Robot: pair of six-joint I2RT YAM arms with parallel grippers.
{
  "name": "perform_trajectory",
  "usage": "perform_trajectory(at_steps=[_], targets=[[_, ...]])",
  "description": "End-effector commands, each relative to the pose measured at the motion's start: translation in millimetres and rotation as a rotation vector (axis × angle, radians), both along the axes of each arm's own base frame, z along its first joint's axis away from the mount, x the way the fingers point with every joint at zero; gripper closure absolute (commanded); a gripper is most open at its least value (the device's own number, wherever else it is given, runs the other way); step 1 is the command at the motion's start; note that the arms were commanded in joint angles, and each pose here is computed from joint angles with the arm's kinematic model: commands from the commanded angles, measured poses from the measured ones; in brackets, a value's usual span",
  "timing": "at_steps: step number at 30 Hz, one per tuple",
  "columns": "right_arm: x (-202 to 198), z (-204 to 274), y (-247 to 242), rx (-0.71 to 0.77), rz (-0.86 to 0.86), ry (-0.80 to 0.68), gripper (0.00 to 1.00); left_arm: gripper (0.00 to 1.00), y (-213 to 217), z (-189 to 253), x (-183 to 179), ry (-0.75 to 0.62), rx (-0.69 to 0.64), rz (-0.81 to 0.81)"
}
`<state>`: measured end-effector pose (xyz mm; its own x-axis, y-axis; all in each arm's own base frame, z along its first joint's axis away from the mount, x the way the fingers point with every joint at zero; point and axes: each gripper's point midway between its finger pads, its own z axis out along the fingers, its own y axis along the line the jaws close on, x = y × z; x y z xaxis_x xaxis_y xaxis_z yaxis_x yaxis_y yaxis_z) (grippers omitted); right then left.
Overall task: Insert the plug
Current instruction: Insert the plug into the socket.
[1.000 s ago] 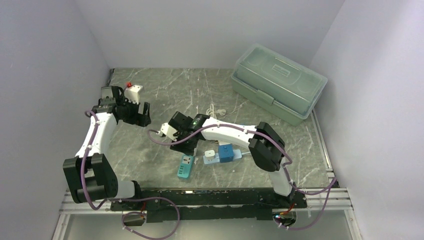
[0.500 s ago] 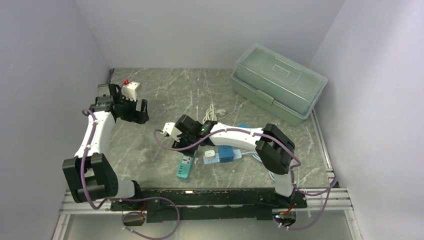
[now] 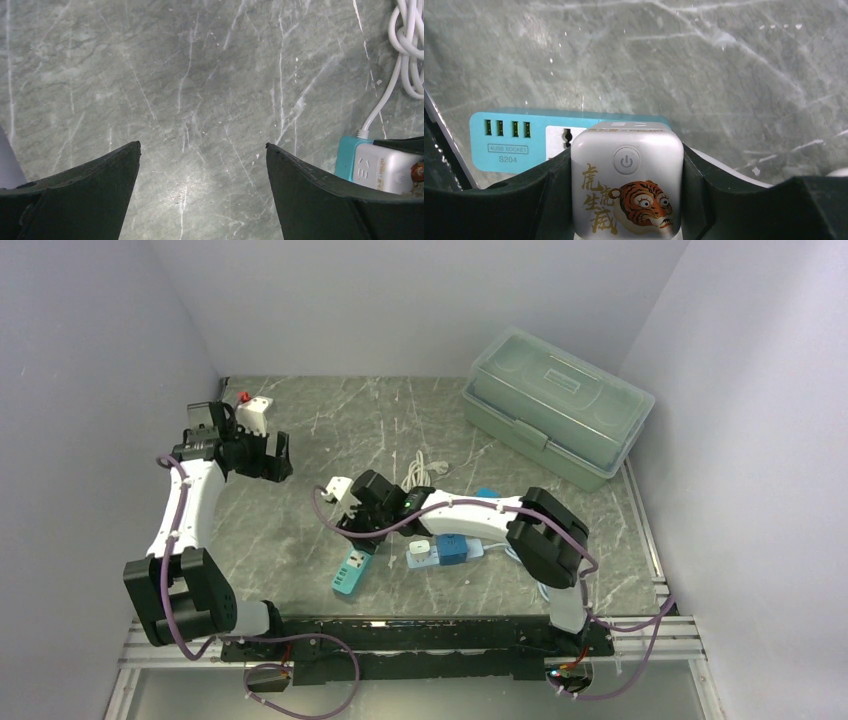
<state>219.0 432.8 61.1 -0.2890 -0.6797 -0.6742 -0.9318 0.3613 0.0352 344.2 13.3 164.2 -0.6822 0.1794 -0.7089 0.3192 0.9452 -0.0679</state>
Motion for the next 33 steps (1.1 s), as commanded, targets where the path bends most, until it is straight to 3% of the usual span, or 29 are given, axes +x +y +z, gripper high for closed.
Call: perform_trajectory(at_steps=[1,7,19,33], targets=[[-17.5,-23.7,12.6,-0.027,0.015,0.091,1.0,0.0,4.9,23.5,9.9,-0.057,0.001,0.002],[-29.1,-53.5,3.3,-0.093,-0.009,0.065,1.0,0.0,3.9,21.2,9.3,-0.048,-0.008,-0.004],[-44.9,-84.2,-19.4,-0.019,-0.077,0.088,1.0,0.0,4.9,26.8,12.6,-0.037,-0.008,-0.009],[-61.9,-128.0,-58.7,-0.126,-0.083,0.013,1.0,0.0,-2.2,37.9,12.5,-0.037,-0.051,-0.015]])
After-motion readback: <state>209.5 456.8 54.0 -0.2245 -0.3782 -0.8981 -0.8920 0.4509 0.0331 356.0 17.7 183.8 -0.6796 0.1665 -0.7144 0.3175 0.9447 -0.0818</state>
